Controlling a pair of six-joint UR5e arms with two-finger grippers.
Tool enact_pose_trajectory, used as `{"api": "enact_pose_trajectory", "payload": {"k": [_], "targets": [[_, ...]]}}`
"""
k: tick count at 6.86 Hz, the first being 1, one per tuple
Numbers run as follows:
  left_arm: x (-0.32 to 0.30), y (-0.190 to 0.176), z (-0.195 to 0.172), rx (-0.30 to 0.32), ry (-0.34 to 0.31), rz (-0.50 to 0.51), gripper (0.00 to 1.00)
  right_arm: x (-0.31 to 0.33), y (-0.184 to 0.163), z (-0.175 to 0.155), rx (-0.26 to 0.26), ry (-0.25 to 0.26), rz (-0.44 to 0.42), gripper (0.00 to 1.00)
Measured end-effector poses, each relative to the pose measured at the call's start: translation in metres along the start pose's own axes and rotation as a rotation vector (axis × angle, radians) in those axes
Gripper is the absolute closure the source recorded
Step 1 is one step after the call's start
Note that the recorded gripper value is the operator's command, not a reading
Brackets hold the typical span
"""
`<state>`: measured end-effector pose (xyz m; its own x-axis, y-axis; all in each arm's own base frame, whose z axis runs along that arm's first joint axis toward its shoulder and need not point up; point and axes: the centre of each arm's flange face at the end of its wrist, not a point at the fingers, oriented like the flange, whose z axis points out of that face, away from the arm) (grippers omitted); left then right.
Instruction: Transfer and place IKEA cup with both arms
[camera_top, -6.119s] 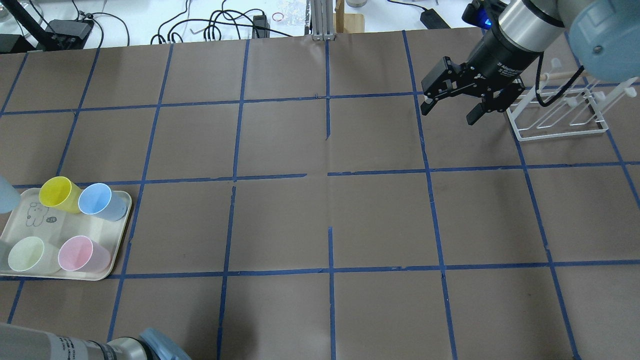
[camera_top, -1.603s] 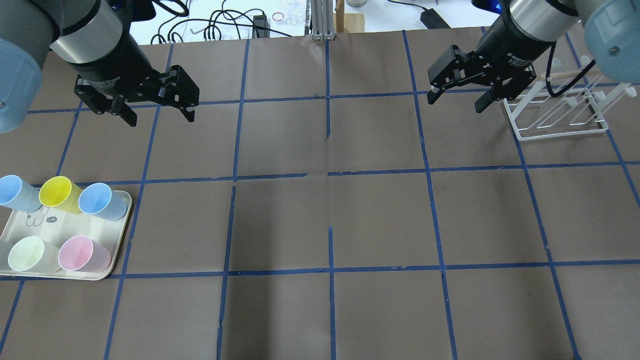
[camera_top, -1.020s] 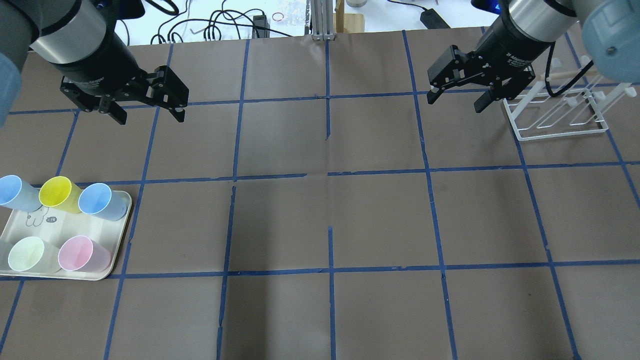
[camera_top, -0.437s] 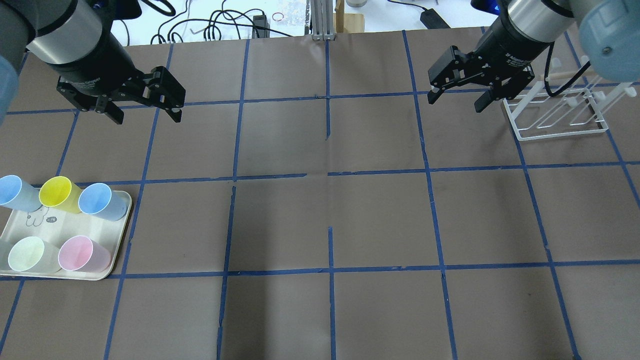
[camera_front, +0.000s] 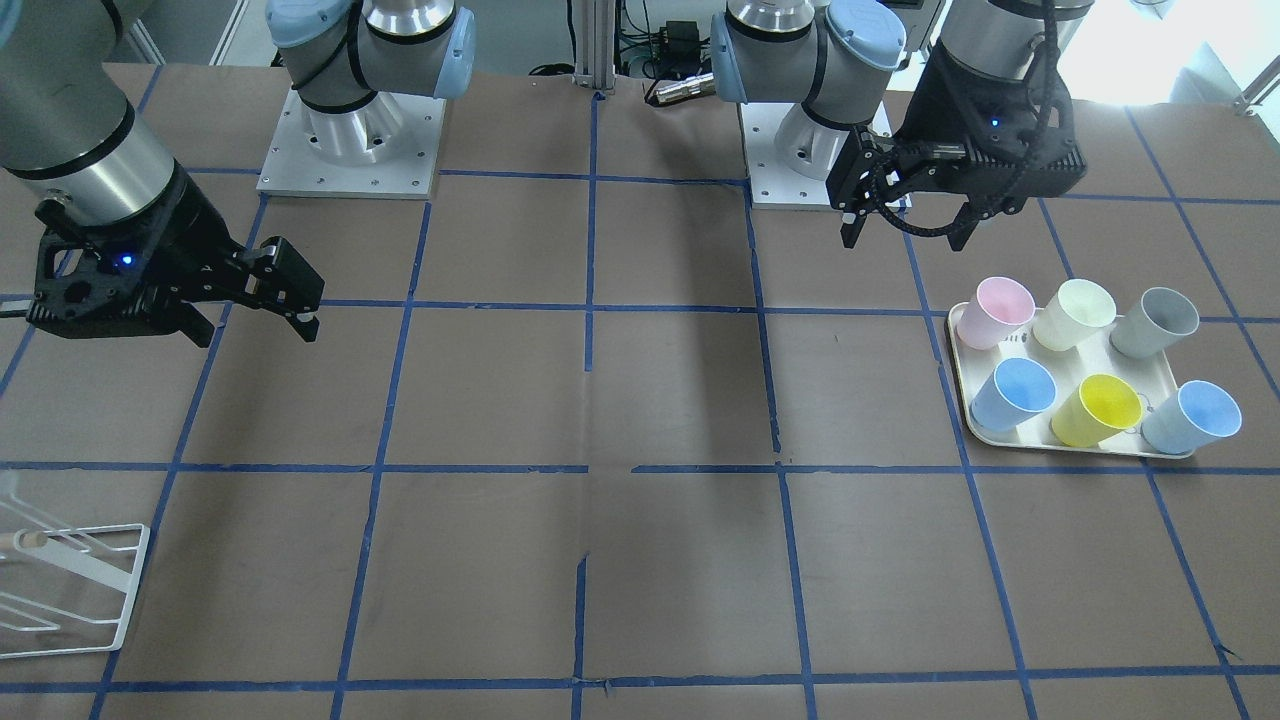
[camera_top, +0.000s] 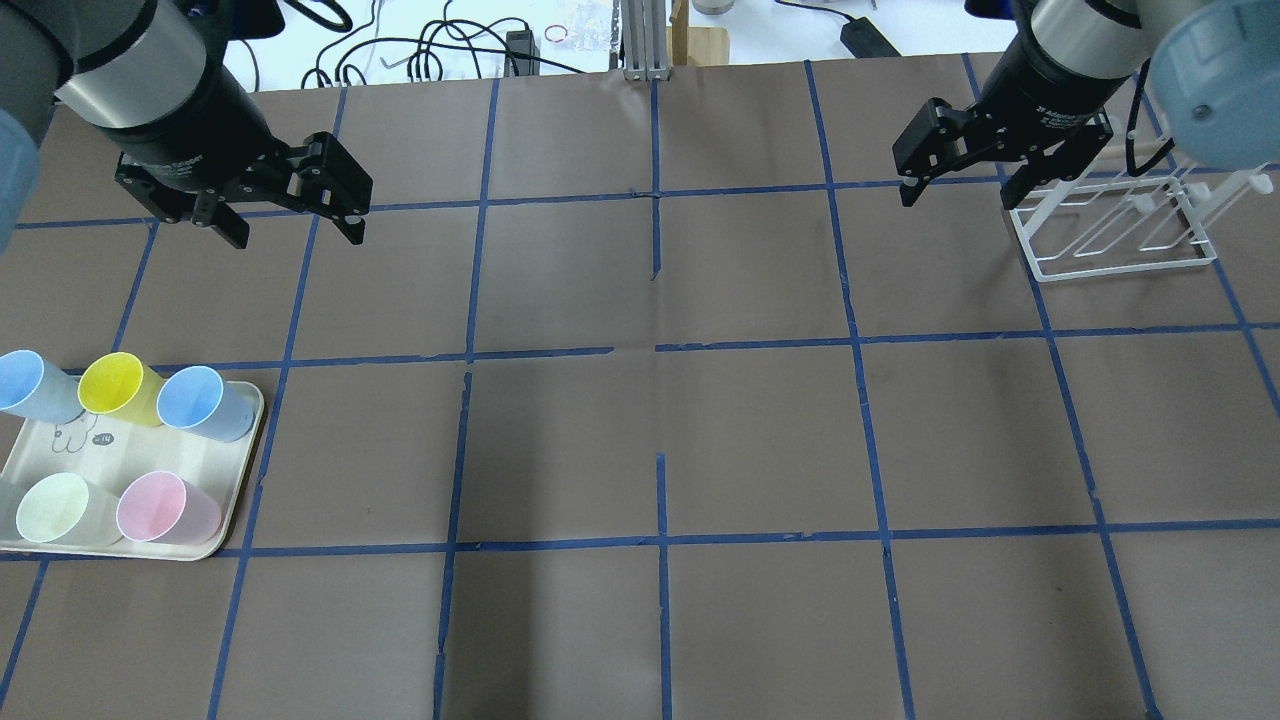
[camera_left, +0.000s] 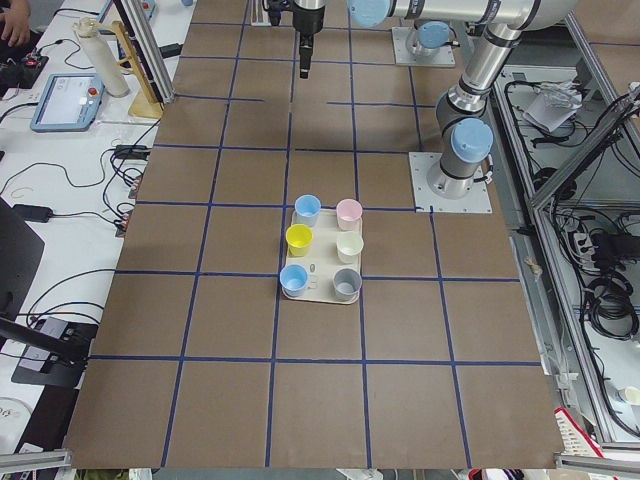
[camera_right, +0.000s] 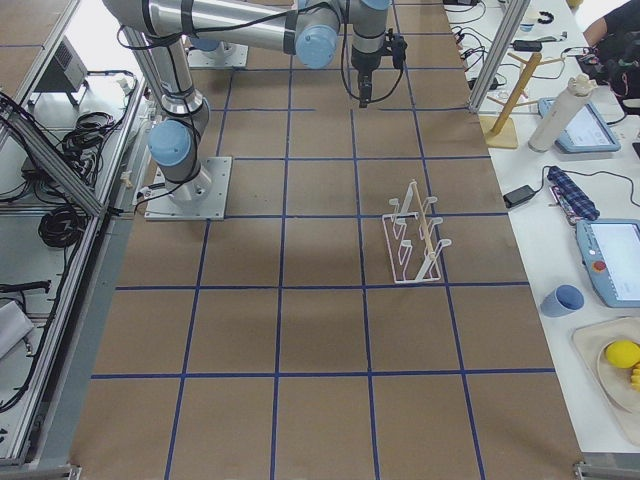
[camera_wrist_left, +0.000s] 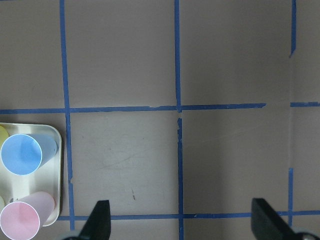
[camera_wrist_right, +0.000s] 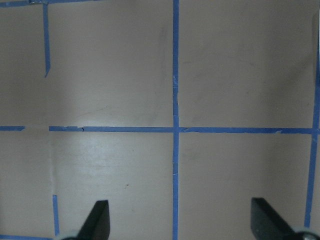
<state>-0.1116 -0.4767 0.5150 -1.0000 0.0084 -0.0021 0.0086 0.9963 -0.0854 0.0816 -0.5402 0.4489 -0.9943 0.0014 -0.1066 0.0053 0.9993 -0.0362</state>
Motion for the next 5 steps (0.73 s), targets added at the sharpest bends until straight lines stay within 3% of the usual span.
{"api": "enact_pose_trajectory", "payload": {"k": [3, 5], "targets": [[0.0, 0.0, 0.0, 0.001, 0.001, 0.0, 0.0, -0.032, 0.008, -0.01, -0.024, 0.069, 0.042, 0.0], [0.0, 0.0, 0.0, 0.001, 0.001, 0.0, 0.0, -0.04, 0.01, -0.016, -0.024, 0.087, 0.038, 0.0]]}}
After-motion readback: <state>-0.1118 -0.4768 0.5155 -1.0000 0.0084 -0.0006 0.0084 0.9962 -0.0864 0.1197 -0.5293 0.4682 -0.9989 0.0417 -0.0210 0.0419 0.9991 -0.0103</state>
